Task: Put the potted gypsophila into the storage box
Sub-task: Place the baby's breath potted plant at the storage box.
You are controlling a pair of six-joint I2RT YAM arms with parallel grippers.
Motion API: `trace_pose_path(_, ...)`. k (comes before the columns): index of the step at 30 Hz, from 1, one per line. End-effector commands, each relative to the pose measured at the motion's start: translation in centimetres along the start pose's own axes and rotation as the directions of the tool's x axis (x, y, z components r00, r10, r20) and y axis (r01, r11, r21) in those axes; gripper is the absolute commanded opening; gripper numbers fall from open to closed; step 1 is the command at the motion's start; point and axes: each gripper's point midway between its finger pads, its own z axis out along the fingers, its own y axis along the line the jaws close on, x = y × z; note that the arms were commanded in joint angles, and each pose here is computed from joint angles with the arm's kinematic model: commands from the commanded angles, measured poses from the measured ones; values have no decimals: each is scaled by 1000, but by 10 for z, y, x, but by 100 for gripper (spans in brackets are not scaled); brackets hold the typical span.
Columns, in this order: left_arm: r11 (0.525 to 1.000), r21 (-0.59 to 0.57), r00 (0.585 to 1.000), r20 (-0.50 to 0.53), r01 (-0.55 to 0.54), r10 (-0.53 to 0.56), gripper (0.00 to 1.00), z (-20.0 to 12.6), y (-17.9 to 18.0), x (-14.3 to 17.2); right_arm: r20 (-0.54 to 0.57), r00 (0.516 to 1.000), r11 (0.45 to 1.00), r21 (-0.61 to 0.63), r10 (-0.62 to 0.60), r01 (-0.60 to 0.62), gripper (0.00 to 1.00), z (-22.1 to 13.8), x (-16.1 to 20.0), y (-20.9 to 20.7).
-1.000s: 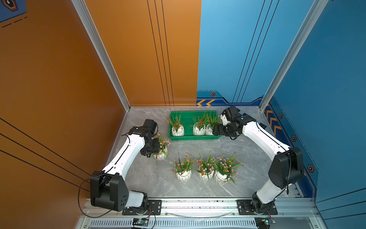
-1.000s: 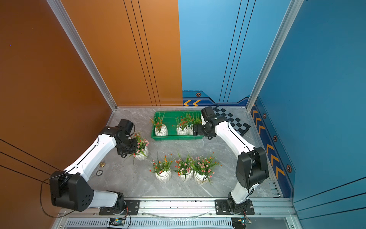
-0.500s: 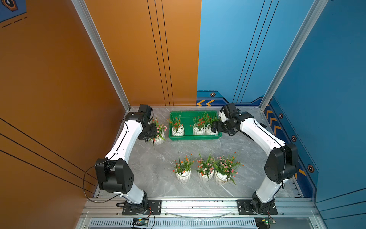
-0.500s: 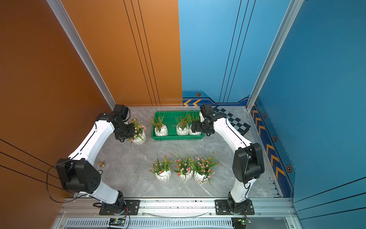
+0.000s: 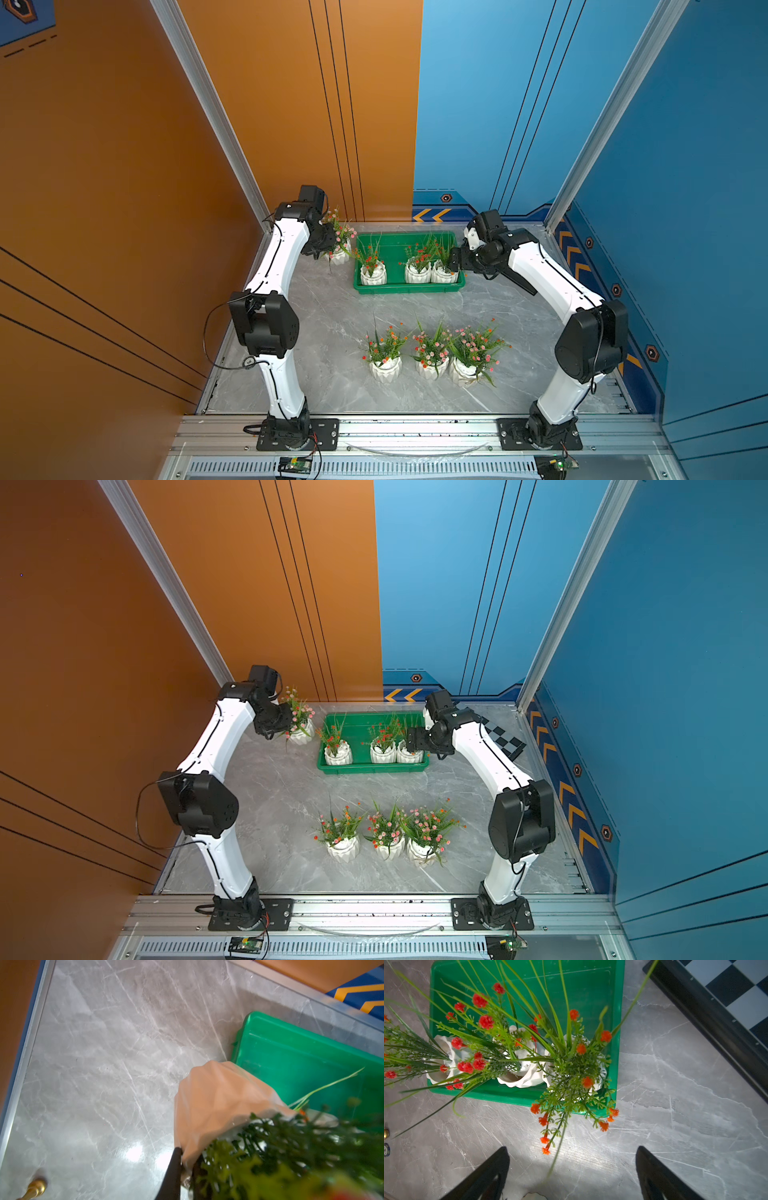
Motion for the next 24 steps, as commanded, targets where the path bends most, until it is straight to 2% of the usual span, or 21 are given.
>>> trace_pose_path(1,997,70,997,72,-20,15,0,-10,-24,-27,-30,1000,1000,9,-2,3,96,3,0,-4)
trace_pose_path(6,989,137,993,110,-49,34,0,2,-54,-52,-36,999,1000,15,0,1,96,6,-3,-5)
trace_pose_path(11,979,190,993,107,-70,50,0,20,-78,-58,-37,999,1000,20,6,-5,96,8,-6,-7)
trace_pose_path(24,969,209,991,48,-132,125,0,66,-112,-38,-56,998,1000,27,11,-9,96,13,-3,-12)
